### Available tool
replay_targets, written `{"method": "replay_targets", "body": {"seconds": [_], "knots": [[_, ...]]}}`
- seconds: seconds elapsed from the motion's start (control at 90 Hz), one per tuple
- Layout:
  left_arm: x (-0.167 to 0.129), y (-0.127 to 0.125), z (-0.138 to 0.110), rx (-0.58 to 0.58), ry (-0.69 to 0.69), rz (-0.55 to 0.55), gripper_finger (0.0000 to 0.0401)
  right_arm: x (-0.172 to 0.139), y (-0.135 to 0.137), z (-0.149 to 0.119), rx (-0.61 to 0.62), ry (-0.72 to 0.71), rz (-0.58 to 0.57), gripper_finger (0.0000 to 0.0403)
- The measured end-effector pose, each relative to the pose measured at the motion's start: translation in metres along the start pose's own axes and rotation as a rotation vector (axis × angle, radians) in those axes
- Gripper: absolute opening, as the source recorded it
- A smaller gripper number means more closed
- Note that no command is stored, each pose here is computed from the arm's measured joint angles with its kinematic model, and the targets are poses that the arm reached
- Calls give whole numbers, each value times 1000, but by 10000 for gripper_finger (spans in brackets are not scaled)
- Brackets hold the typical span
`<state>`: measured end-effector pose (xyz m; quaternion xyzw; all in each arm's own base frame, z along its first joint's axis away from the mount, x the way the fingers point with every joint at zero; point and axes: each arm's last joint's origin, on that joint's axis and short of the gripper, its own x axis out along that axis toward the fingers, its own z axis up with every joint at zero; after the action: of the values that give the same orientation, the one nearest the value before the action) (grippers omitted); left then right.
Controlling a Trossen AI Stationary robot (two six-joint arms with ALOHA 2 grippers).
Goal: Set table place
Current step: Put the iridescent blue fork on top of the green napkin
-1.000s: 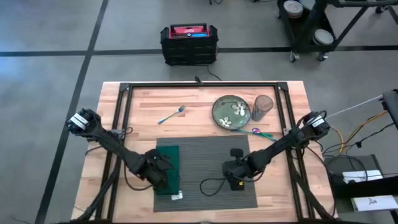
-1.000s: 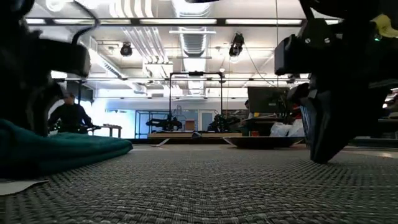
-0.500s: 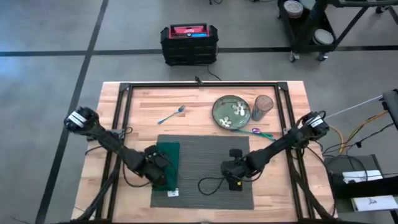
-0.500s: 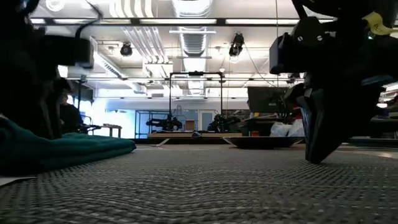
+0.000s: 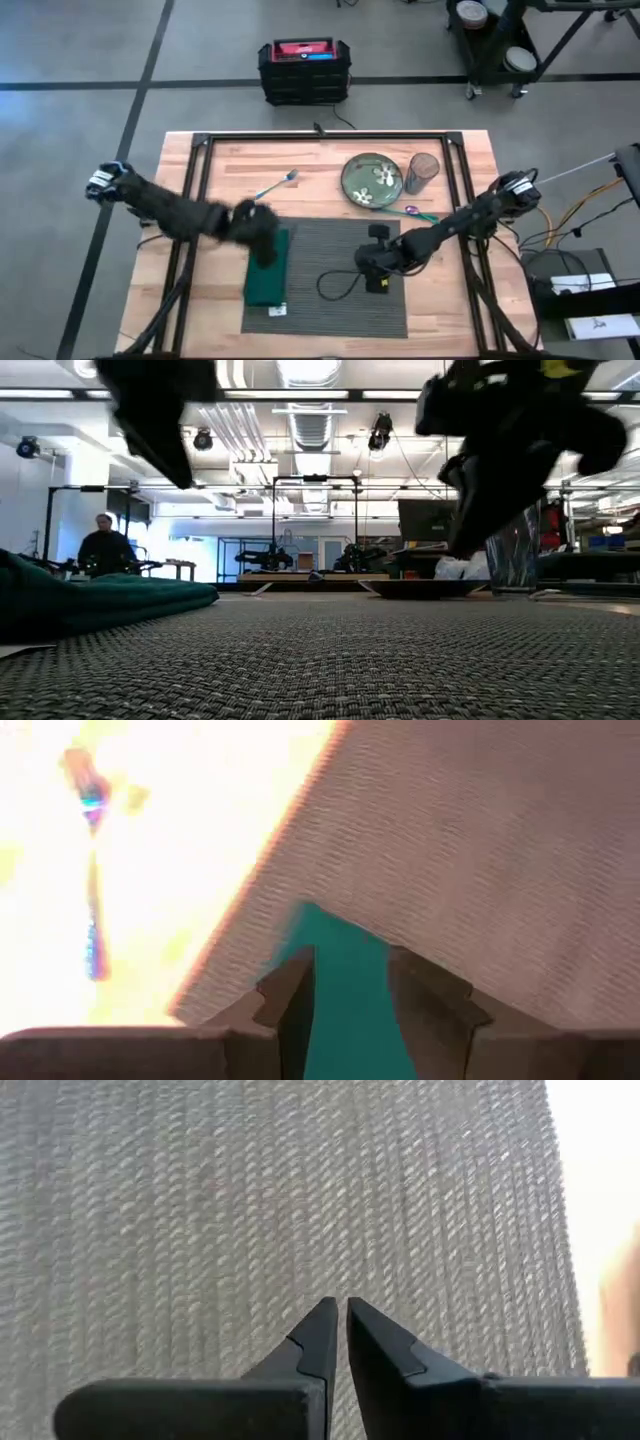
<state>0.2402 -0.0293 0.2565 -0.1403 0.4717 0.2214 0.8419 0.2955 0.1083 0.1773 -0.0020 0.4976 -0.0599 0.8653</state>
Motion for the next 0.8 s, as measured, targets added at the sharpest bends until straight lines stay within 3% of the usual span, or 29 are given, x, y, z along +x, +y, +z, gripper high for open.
{"method": "replay_targets", "body": {"seconds": [0.167, 0.289, 0.556, 0.8], "knots": [[33, 77, 33, -40, 79, 142, 116, 16, -12, -3, 47, -37, -10, 13], [53, 110, 43, -29, 113, 166, 116, 23, -13, -6, 73, -77, 4, 13], [103, 114, 54, 103, 127, 111, 116, 37, -12, -16, 129, -95, 16, 14], [141, 127, 47, 128, 230, 180, 116, 38, -6, -19, 142, -90, 27, 14]]}}
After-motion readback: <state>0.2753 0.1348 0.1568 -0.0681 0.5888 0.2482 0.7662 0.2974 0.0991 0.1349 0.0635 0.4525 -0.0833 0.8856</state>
